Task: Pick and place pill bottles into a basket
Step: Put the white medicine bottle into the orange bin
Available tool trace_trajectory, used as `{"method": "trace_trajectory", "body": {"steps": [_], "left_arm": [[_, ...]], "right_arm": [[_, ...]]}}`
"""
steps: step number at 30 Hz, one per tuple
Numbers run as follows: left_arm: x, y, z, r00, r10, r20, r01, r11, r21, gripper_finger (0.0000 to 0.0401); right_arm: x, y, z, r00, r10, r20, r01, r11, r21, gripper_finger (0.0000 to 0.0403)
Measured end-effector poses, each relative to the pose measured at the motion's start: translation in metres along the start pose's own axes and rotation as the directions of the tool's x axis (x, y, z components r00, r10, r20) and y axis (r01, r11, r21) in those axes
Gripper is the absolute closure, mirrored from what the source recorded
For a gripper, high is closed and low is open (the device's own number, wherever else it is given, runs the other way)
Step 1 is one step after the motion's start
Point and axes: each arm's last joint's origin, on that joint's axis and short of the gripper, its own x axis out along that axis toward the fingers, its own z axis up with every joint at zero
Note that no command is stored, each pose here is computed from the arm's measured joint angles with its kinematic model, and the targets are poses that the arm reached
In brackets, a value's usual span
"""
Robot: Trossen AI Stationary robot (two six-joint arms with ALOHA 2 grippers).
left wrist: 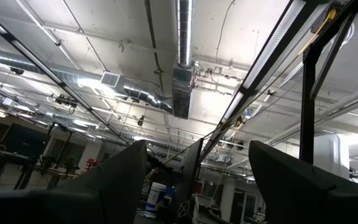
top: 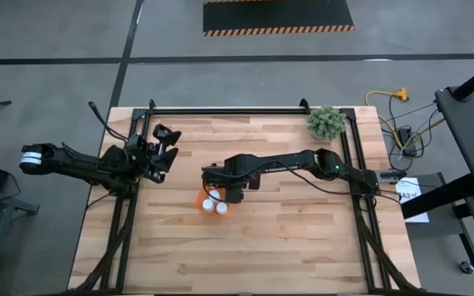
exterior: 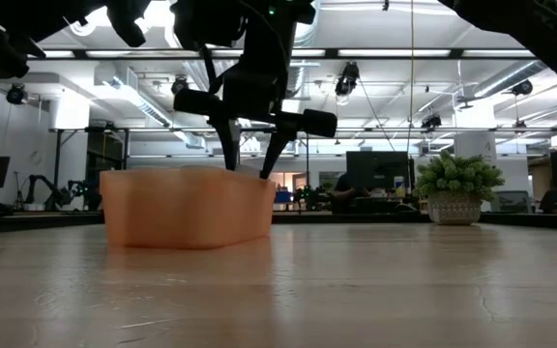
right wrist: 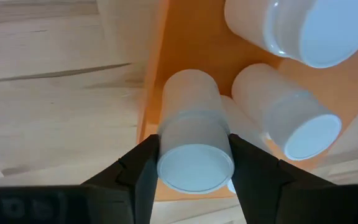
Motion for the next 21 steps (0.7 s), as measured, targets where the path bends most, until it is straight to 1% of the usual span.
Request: {"method": "trace_trajectory", "body": {"steps": [15,21], "left_arm": [[0.0000,0.0000,0.0000,1.000,0.000,0.000,0.000,1.000,0.000,0.0136],[0.0000,0.0000,0.0000,1.000,0.000,0.000,0.000,1.000,0.001,0.0136]], "right_arm": [[0.0000,-0.0011,0.0002,1.000,-0.011,0.002,0.011,1.000,0.023,0.0228],[-0.0003,-0.0011,0.0001,1.000,-0.011,0.003,0.011,0.997,0.078,0.0220]]}}
